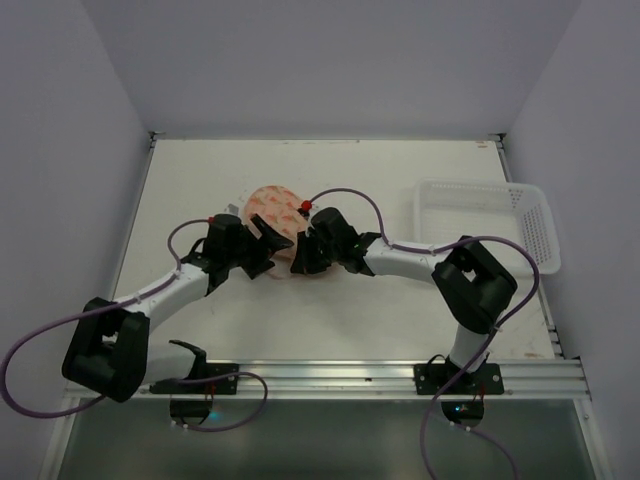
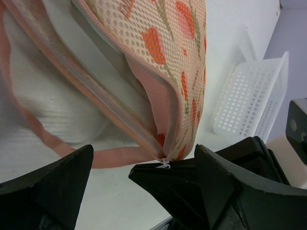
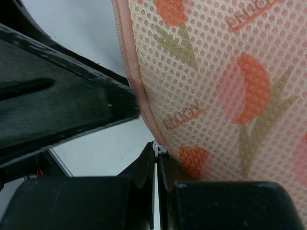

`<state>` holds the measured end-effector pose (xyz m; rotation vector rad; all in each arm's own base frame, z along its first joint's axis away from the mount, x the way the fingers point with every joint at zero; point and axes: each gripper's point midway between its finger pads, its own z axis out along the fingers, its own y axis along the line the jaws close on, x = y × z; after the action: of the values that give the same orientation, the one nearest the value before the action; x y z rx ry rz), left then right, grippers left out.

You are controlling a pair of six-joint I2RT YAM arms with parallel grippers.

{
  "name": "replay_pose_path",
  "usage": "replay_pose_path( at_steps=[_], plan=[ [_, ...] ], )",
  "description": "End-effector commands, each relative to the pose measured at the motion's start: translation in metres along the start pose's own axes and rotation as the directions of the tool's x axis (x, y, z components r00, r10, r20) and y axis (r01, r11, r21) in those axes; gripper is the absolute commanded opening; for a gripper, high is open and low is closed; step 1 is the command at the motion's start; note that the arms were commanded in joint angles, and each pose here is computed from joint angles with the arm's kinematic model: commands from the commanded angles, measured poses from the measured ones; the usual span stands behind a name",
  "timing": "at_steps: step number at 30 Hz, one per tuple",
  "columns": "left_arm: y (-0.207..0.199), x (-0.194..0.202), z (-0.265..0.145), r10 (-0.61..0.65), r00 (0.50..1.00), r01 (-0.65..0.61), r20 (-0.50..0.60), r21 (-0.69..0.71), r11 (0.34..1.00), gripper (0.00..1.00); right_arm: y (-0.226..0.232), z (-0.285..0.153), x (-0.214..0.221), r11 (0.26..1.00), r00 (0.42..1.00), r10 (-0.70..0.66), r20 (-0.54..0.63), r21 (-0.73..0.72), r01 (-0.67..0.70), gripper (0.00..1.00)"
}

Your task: Unzip the laundry bag and remove the bra

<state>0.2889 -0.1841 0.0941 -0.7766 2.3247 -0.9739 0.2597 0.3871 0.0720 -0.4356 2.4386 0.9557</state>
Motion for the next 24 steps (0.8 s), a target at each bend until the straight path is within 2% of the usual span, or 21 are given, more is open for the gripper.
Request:
replay_pose_path(
  at_steps=[1,4,6,10,11,12,13,14,19,24],
  plan=[
    [-0.022,0.000,0.011,-0.007,1.000,0.006,0.015,0.089,0.996,0.88,0.017,0.000,-0.015,0.999,0.999,-0.004,0.043,-0.052,0.006,0.00],
    [-0.023,0.003,0.019,0.006,1.000,-0.007,0.012,0.071,0.997,0.86,0.018,-0.002,-0.017,0.999,0.999,-0.003,0.050,-0.052,0.006,0.00],
    [-0.016,0.006,0.024,0.003,1.000,-0.004,0.004,0.047,0.999,0.81,0.019,-0.004,-0.017,0.999,0.999,-0.001,0.054,-0.053,0.004,0.00],
    [-0.004,0.015,0.031,0.001,1.000,-0.001,-0.031,0.020,1.000,0.53,0.012,-0.010,-0.014,1.000,0.998,0.000,0.063,-0.030,0.002,0.00],
    [-0.003,0.017,0.032,0.003,0.999,-0.002,-0.042,0.019,1.000,0.38,0.011,-0.011,-0.012,1.000,0.998,0.002,0.063,-0.024,0.000,0.00],
    [-0.002,0.017,0.032,0.006,0.999,-0.005,-0.045,0.017,1.000,0.28,0.005,-0.012,-0.003,1.000,0.999,0.007,0.050,-0.014,-0.007,0.00],
    [-0.001,0.017,0.032,0.012,0.999,-0.011,-0.045,0.014,1.000,0.10,0.003,-0.016,-0.003,1.000,0.998,0.007,0.059,-0.005,-0.007,0.00],
    [0.000,0.016,0.031,0.029,0.999,-0.029,-0.036,0.007,1.000,0.02,-0.004,-0.019,-0.002,1.000,0.997,0.006,0.072,0.021,-0.007,0.00],
    [0.007,-0.004,0.023,0.105,0.994,-0.105,0.012,-0.035,0.994,0.00,-0.039,-0.046,0.011,0.995,0.995,0.033,0.099,0.095,-0.043,0.00],
    [0.011,-0.024,0.027,0.239,0.970,-0.241,-0.034,-0.049,0.969,0.00,-0.080,-0.072,0.028,0.979,0.990,0.067,0.123,0.181,-0.089,0.00]
  ],
)
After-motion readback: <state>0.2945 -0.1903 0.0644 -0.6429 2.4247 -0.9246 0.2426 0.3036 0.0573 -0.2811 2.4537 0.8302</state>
